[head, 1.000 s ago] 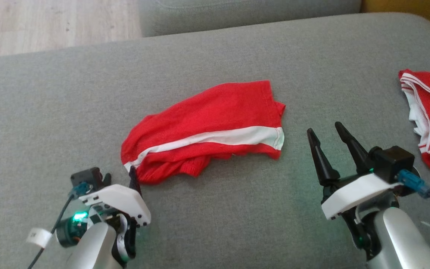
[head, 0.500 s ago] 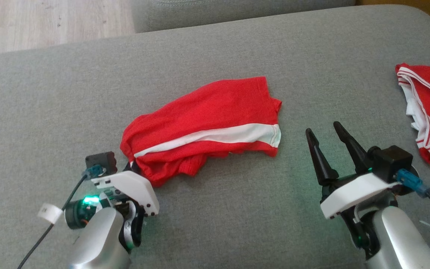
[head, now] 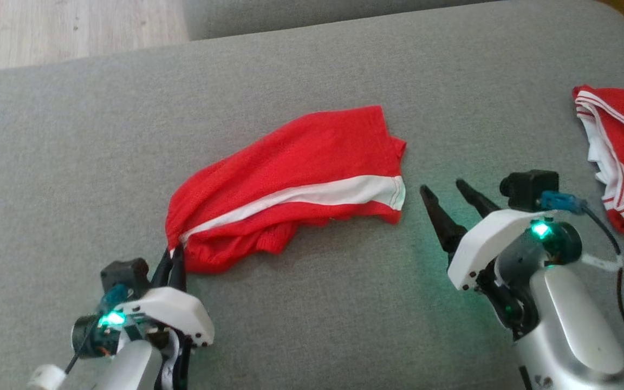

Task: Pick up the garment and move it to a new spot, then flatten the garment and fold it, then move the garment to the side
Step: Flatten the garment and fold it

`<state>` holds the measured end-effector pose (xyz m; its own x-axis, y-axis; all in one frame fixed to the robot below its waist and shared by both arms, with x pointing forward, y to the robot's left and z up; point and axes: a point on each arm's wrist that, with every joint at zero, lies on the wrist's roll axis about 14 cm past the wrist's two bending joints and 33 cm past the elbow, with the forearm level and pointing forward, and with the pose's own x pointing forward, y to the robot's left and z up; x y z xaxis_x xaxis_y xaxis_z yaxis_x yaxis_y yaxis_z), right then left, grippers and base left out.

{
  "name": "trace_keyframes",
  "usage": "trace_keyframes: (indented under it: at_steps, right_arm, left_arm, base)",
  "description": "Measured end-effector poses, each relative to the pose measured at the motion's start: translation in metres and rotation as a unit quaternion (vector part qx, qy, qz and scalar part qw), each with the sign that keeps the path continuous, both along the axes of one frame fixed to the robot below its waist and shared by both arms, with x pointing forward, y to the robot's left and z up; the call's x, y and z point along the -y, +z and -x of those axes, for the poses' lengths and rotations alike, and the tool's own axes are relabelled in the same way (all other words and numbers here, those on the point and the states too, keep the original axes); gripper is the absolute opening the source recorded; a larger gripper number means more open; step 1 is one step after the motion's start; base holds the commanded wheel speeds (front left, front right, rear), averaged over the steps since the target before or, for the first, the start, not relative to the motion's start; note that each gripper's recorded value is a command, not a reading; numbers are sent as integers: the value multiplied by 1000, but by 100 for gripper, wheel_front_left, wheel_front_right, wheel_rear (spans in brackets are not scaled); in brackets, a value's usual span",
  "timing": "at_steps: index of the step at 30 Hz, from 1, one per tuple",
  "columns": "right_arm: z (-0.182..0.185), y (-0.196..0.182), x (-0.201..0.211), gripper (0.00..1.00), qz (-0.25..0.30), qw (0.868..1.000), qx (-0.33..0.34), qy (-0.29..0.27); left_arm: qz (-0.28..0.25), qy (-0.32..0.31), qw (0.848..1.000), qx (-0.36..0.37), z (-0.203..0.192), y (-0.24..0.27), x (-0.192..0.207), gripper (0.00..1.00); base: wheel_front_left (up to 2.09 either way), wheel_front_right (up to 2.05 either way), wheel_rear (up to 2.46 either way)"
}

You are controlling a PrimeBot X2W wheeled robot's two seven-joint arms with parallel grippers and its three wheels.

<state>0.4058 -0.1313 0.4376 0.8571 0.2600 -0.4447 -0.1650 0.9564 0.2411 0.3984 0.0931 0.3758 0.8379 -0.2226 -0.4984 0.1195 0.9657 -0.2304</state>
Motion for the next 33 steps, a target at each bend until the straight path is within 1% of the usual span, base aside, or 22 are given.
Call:
trace_keyframes:
  at_steps: [1, 5, 6, 9, 15, 20, 26, 29, 33]
  right_arm:
    - [2, -9, 0, 100, 0, 1000, -23, 2]
    - [9, -35, -13, 100, -45, 994, -96, 12]
    - [9, -35, -13, 100, -45, 994, -96, 12]
    - [6, -41, -25, 100, -74, 990, -121, 23]
    - [3, -54, -36, 100, -96, 981, -165, 34]
    - [-6, -50, -49, 100, -114, 978, -167, 46]
    - [-10, -46, -59, 100, -124, 979, -154, 54]
    - [-16, -39, -64, 100, -126, 981, -136, 57]
    - [-20, -40, -62, 100, -117, 982, -135, 56]
  left_arm:
    - [0, 0, 1000, 3, 1, 1, -2, 0]
    - [6, 1, 1000, 12, 0, 4, -4, 0]
    - [6, 1, 1000, 12, 0, 4, -4, 0]
    - [5, 2, 1000, 14, -1, 5, -6, 0]
    - [6, -3, 1000, 17, -2, 6, -5, 0]
    - [7, -5, 1000, 18, -2, 7, -4, 0]
    - [9, -6, 1000, 20, -1, 9, -4, 0]
    - [13, -4, 1000, 22, -1, 11, -4, 0]
    - [13, -4, 1000, 22, 0, 12, -4, 0]
  base:
    - [0, 0, 0]
    - [0, 0, 0]
    - [0, 0, 0]
    - [0, 0, 0]
    - [0, 0, 0]
    - [0, 0, 0]
    - [0, 0, 0]
    - [0, 0, 0]
    - [0, 0, 0]
